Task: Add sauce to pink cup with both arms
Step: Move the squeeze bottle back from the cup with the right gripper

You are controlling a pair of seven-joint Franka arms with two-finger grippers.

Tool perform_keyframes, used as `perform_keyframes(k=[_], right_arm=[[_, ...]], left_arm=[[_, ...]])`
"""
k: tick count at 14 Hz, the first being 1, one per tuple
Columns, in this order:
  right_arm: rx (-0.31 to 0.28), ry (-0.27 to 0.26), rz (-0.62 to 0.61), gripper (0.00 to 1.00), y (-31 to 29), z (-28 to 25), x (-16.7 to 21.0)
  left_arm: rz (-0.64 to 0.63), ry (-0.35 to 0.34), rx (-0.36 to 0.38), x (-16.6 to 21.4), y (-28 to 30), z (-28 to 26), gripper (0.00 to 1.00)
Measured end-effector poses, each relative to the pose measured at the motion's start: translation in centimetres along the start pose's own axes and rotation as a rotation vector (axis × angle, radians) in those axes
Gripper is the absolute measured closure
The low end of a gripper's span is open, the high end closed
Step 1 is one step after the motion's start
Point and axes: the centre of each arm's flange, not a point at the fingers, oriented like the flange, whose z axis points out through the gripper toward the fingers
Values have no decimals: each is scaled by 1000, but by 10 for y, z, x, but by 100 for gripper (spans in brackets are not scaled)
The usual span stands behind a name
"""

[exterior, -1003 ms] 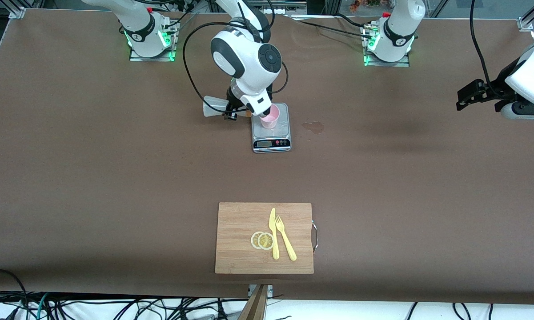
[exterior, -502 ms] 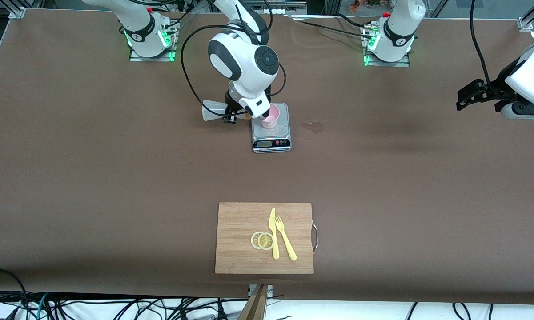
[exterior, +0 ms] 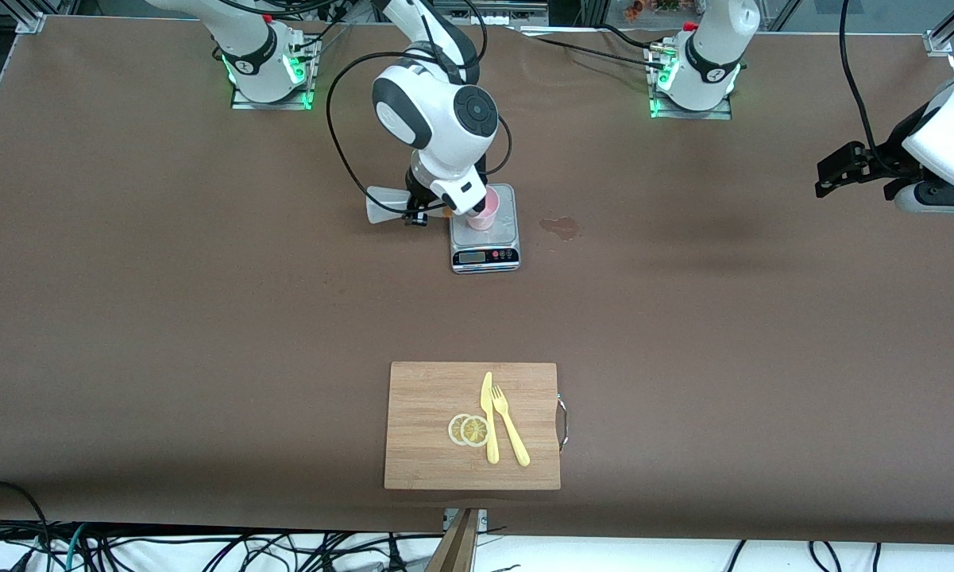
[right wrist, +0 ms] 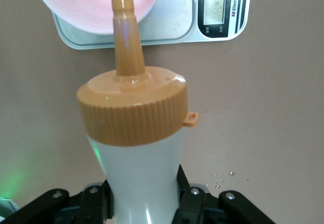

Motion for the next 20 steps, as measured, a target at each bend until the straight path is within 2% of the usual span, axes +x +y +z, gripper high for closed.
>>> perform_keyframes(k=[10,15,20], right_arm=[[1,31,-96,56,30,9,-23],[-2,56,-150,56,55,16,-45],[-19,101,-152,56,68,24,-48]], left_arm=[[0,0,0,0,0,0,0],[0,0,0,0,0,0,0],[5,0,1,0,3,0,0]])
